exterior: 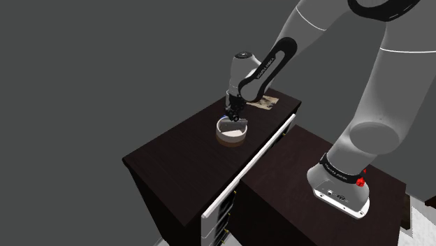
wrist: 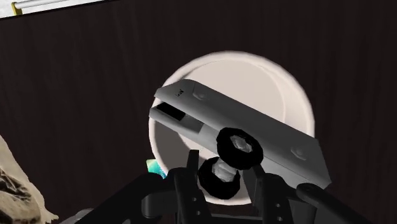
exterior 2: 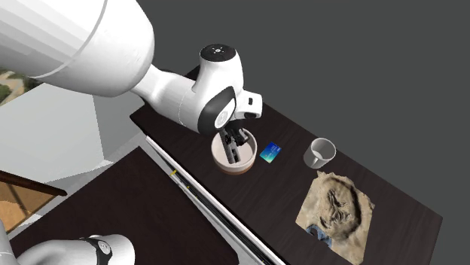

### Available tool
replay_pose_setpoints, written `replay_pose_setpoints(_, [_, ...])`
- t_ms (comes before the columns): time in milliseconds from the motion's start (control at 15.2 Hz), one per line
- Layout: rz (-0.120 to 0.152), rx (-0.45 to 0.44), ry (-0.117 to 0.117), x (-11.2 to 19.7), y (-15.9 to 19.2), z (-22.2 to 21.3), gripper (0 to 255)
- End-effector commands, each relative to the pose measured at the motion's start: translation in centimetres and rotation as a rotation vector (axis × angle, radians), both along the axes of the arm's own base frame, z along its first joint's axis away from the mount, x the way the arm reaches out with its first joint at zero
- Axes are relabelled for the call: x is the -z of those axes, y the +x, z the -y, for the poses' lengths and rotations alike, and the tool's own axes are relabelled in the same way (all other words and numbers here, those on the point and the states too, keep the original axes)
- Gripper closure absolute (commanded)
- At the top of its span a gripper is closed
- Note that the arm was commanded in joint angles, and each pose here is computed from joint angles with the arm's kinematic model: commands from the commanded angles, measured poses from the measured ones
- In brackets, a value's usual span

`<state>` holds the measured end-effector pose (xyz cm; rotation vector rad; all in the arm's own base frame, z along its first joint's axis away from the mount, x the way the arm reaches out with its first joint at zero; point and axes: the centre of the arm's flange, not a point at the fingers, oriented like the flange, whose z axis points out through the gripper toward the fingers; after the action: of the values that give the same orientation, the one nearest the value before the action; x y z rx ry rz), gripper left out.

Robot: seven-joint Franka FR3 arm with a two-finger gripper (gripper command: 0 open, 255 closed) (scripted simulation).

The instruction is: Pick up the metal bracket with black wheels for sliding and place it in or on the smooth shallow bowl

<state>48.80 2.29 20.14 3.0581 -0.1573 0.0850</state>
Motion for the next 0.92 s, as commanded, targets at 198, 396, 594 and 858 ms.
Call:
replay_pose_setpoints(198, [-0.072,-0.030,0.007,0.2,-1.6,-0.8,0])
replay_pose_setpoints(396, [-0.072,-0.030,0.007,-2.2,-1.5,-1.0,0])
replay_pose_setpoints(594, [-0.072,-0.030,0.007,-2.2,-1.5,-1.0,0])
replay_pose_setpoints(858, [-0.072,-0.030,0.007,-2.2,-1.5,-1.0,0])
